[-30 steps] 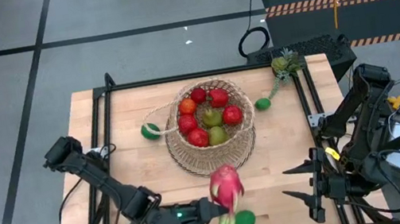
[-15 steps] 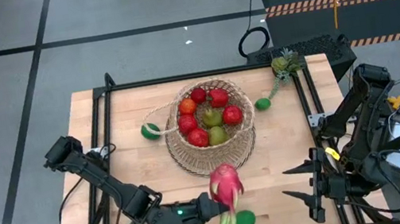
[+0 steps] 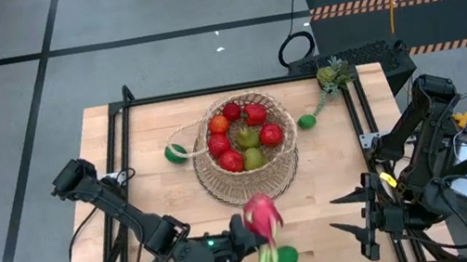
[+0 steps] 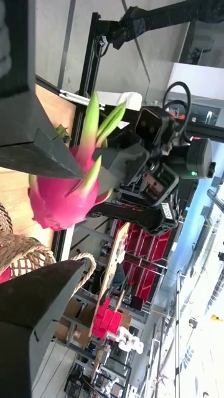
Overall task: Build produce basket
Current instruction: Put the dragon fruit into the basket, then put the top right green lime into the basket
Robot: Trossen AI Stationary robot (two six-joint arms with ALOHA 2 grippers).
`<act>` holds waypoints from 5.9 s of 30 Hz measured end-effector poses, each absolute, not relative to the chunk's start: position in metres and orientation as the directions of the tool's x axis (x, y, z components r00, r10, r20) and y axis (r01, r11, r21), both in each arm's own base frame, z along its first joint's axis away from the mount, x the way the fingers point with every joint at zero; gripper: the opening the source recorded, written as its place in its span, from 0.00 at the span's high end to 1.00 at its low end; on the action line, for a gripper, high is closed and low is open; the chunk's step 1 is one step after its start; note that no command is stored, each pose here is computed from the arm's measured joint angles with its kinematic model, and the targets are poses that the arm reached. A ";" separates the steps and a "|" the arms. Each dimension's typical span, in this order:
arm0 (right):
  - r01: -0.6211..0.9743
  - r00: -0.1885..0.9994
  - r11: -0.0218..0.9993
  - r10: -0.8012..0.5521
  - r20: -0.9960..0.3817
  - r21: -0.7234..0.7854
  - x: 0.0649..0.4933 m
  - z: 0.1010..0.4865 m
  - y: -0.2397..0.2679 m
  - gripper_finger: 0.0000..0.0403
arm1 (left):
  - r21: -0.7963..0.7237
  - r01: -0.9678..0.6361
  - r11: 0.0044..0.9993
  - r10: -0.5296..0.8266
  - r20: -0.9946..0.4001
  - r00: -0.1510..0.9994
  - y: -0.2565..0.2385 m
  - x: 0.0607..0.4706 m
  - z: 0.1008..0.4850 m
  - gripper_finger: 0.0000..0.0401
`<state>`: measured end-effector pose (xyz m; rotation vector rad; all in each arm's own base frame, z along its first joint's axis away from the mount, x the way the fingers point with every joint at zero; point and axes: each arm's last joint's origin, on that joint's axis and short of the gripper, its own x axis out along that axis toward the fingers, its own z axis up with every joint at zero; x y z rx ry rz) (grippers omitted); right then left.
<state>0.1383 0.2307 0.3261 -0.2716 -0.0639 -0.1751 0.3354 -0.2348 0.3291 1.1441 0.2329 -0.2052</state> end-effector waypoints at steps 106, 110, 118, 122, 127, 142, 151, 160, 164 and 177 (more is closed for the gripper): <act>0.107 0.994 0.971 -0.103 0.030 -0.213 0.136 0.269 0.223 0.46 | 0.126 -0.514 0.848 0.504 -0.488 0.713 0.021 0.370 0.340 0.79; 0.107 0.994 0.971 -0.103 0.030 -0.213 0.136 0.269 0.223 0.45 | 0.149 -0.487 0.861 0.488 -0.517 0.703 0.019 0.376 0.329 0.79; 0.107 0.994 0.971 -0.103 0.030 -0.212 0.136 0.269 0.223 0.45 | 0.158 -0.482 0.862 0.481 -0.557 0.677 0.017 0.378 0.320 0.79; 0.107 0.994 0.971 -0.103 0.030 -0.212 0.136 0.269 0.223 0.45 | 0.168 -0.475 0.864 0.479 -0.570 0.668 0.016 0.377 0.318 0.79; 0.107 0.994 0.971 -0.103 0.029 -0.212 0.136 0.269 0.223 0.45 | 0.200 -0.440 0.875 0.468 -0.577 0.669 0.010 0.376 0.318 0.79; 0.111 0.994 0.971 -0.108 0.030 -0.214 0.137 0.269 0.222 0.45 | 0.193 -0.436 0.879 0.459 -0.590 0.664 0.003 0.375 0.316 0.48; 0.137 0.991 0.967 -0.134 0.030 -0.214 0.143 0.269 0.219 0.45 | 0.175 -0.400 0.900 0.422 -0.585 0.693 -0.018 0.372 0.320 0.29; 0.228 0.973 0.950 -0.229 0.022 -0.212 0.143 0.269 0.215 0.45 | 0.139 -0.305 0.942 0.335 -0.457 0.824 -0.067 0.336 0.367 0.34; 0.263 0.964 0.940 -0.266 0.017 -0.218 0.143 0.268 0.214 0.45 | 0.199 -0.302 0.932 0.360 -0.433 0.826 -0.089 0.309 0.381 0.40; 0.454 0.888 0.876 -0.460 0.000 -0.165 0.140 0.263 0.208 0.45 | 0.337 -0.403 0.851 0.519 -0.424 0.742 -0.128 0.256 0.376 0.57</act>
